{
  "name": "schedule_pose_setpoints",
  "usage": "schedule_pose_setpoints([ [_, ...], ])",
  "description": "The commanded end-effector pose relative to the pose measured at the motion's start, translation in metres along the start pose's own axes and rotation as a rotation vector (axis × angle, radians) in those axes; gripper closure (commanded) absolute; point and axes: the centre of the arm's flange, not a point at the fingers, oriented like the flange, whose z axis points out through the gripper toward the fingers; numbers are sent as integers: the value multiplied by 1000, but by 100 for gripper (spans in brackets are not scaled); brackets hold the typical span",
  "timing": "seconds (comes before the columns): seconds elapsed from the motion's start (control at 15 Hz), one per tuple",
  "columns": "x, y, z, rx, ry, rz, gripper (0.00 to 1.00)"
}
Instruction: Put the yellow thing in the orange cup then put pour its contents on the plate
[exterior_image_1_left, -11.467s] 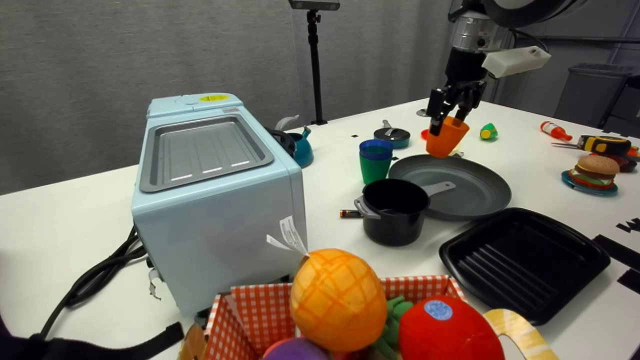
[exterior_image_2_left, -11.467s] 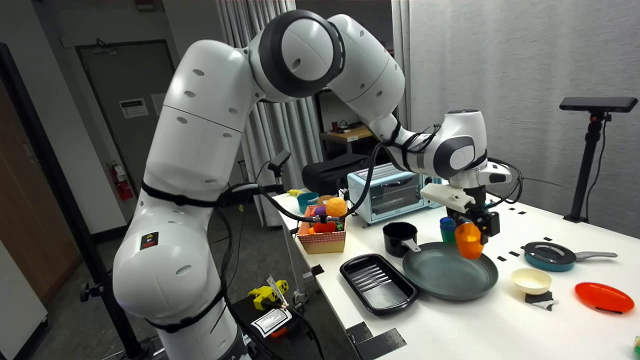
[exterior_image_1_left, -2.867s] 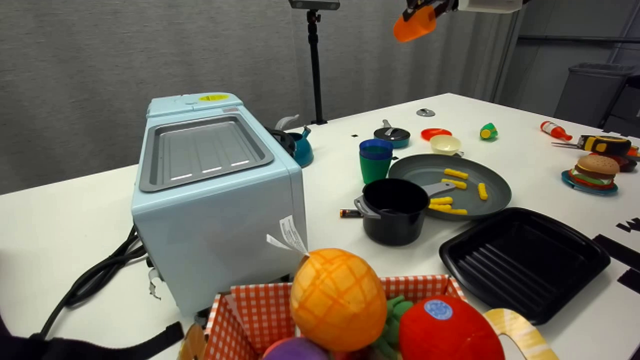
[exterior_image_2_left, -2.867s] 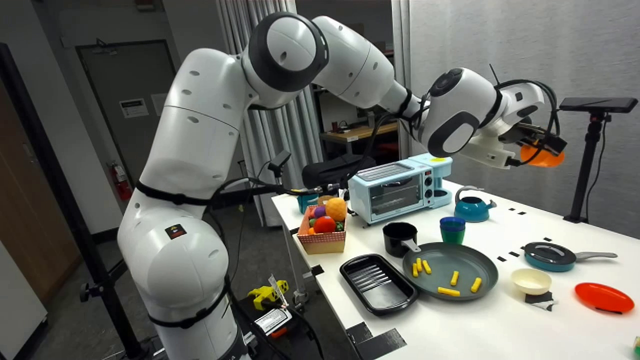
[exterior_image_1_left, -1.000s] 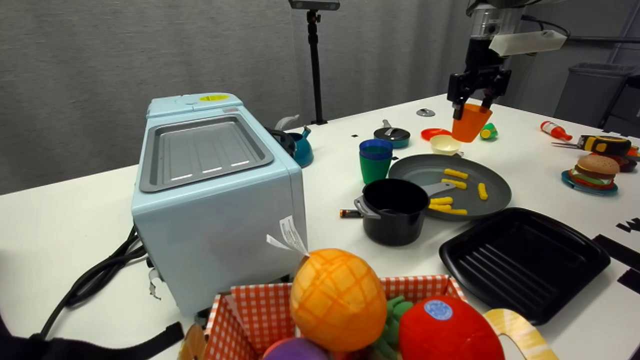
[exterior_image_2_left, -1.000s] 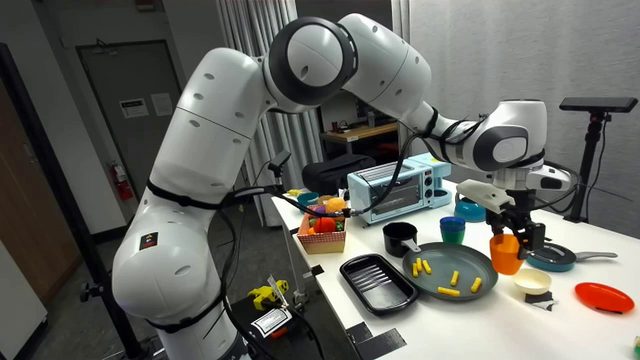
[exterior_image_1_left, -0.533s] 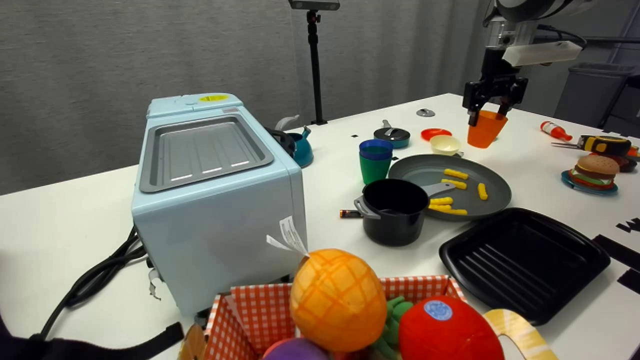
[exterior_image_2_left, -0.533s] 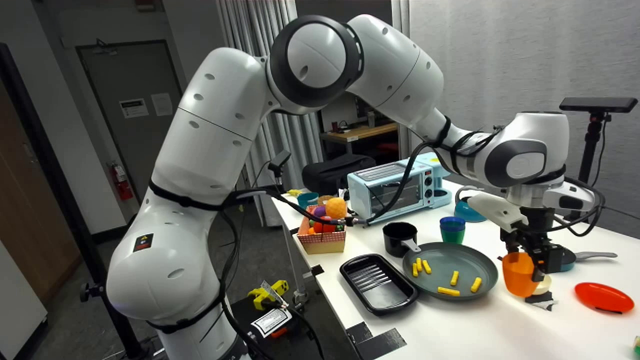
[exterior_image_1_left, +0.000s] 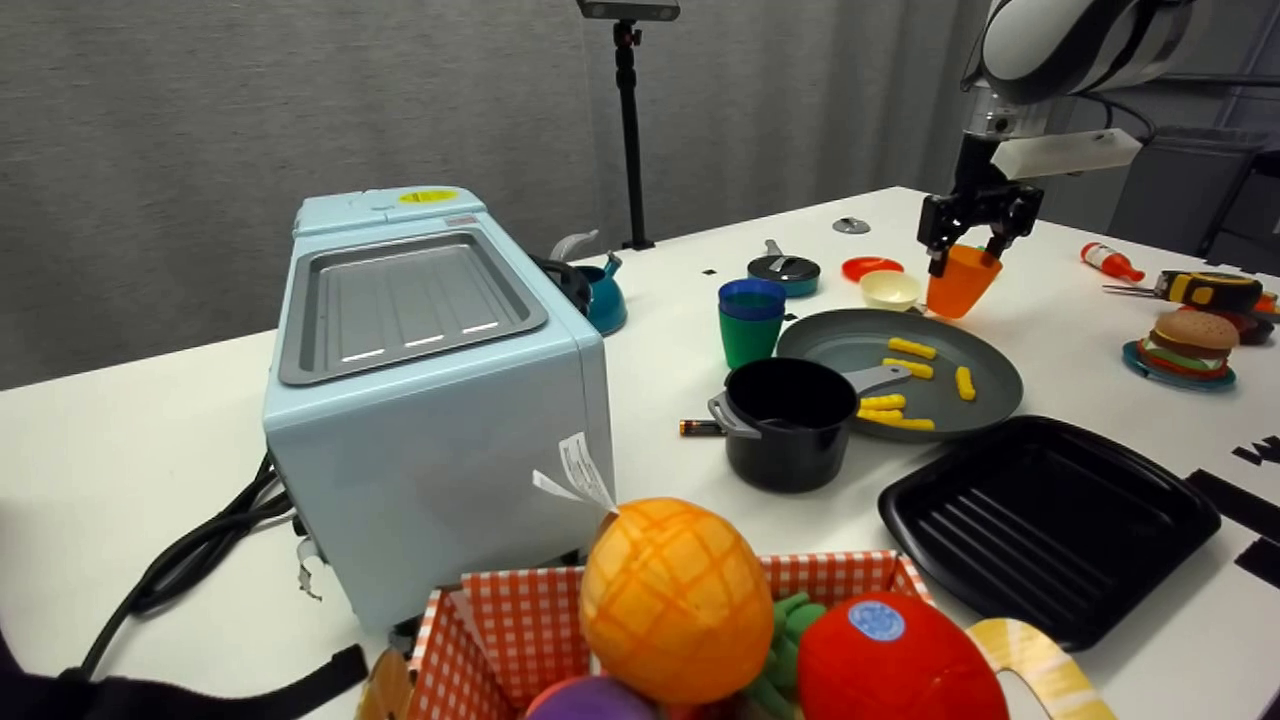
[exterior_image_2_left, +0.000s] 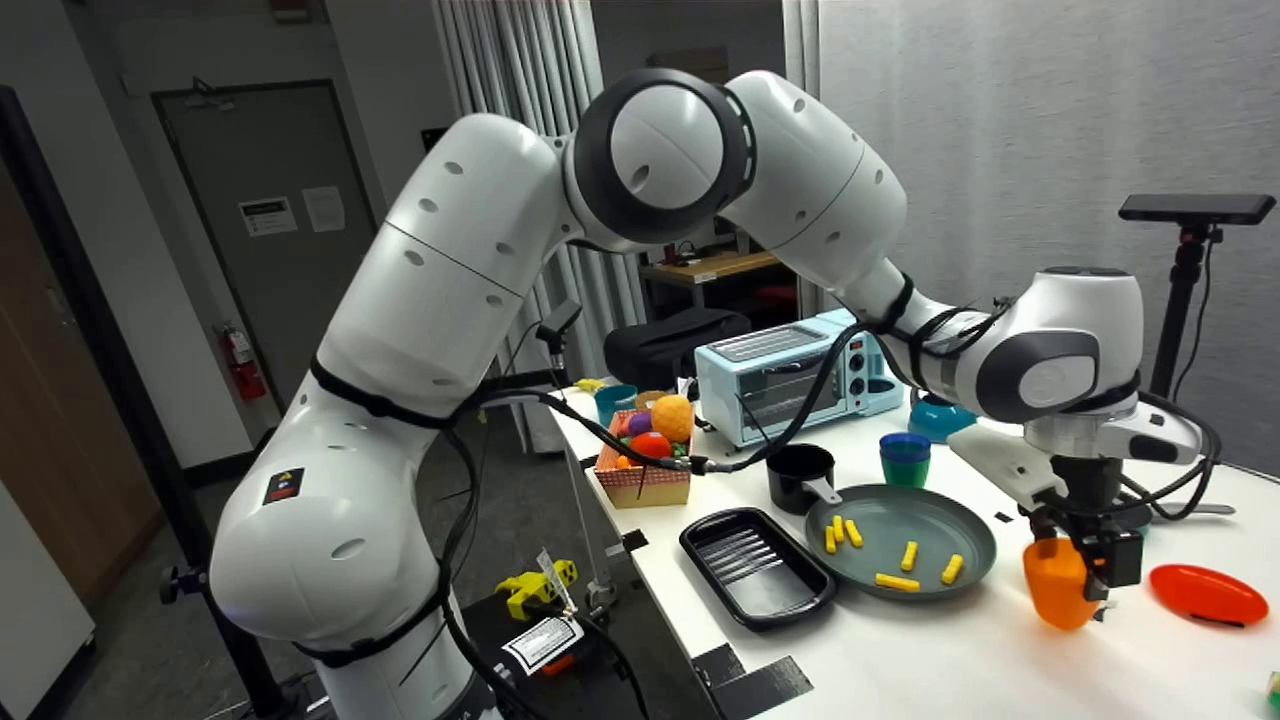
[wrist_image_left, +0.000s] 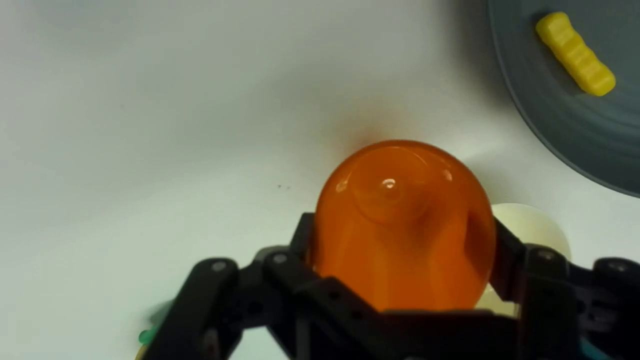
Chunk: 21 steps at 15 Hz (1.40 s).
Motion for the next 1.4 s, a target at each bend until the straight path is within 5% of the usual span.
schedule_pose_setpoints([
  [0.0,8,-8,15,-13,5,8,48],
  [0.27,6,-12,19,-12,-1,8,48],
  [0.33,7,-13,18,-9,-1,8,6],
  [0.47,6,-15,17,-6,1,7,0],
  [0.87,1,-33,-1,29,33,-18,0],
  [1.33,-3,-74,-67,112,196,-93,0],
])
